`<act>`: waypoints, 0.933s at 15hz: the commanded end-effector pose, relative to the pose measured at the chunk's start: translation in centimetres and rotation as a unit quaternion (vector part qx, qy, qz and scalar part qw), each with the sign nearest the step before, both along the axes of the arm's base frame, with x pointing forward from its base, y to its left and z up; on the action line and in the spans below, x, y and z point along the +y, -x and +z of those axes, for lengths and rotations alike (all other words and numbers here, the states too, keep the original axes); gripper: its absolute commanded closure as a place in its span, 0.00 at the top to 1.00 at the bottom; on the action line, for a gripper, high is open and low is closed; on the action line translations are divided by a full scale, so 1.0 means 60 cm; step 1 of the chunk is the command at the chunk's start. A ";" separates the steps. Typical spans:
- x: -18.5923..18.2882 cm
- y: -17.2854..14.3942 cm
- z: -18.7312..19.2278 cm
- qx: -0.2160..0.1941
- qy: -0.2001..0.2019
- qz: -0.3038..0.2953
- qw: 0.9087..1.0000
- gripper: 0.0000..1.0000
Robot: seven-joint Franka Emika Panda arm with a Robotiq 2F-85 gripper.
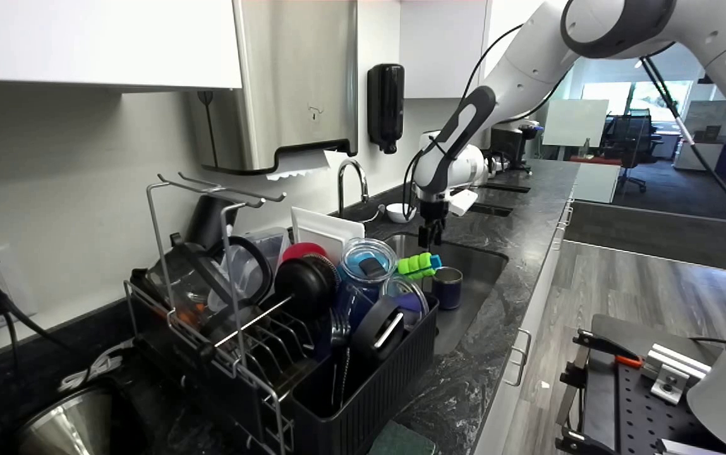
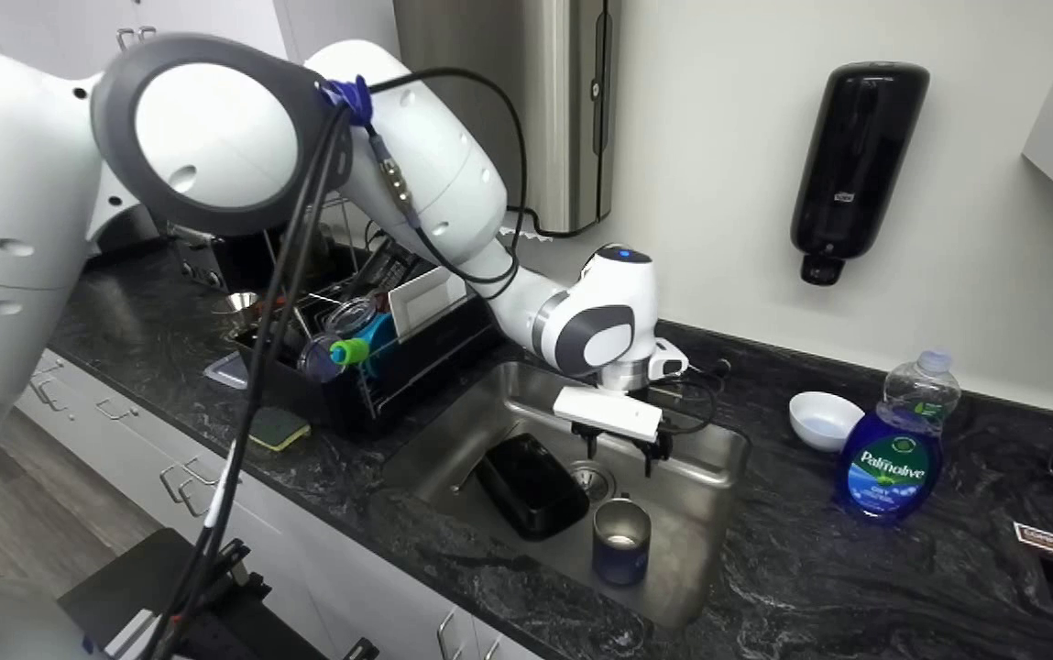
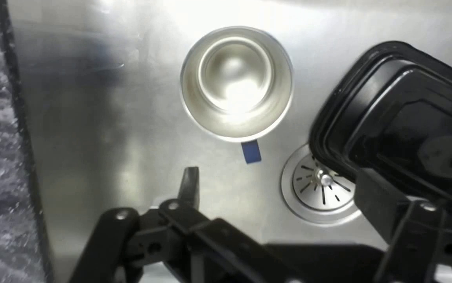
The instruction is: Remove the blue mug from the rack and put it in the sink.
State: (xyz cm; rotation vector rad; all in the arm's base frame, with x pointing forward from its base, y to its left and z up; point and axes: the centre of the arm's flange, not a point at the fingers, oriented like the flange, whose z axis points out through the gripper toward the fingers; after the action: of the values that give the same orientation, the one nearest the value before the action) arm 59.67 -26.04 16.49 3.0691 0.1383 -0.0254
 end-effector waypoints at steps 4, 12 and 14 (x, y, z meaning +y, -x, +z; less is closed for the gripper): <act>0.078 0.067 0.211 -0.059 -0.003 -0.011 0.998 1.00; 0.191 0.224 0.362 -0.116 -0.046 -0.005 0.992 1.00; 0.216 0.261 0.383 -0.135 -0.061 0.001 0.989 1.00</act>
State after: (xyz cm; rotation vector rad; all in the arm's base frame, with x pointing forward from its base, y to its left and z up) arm 47.87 -14.66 38.06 3.1324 0.1033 0.3302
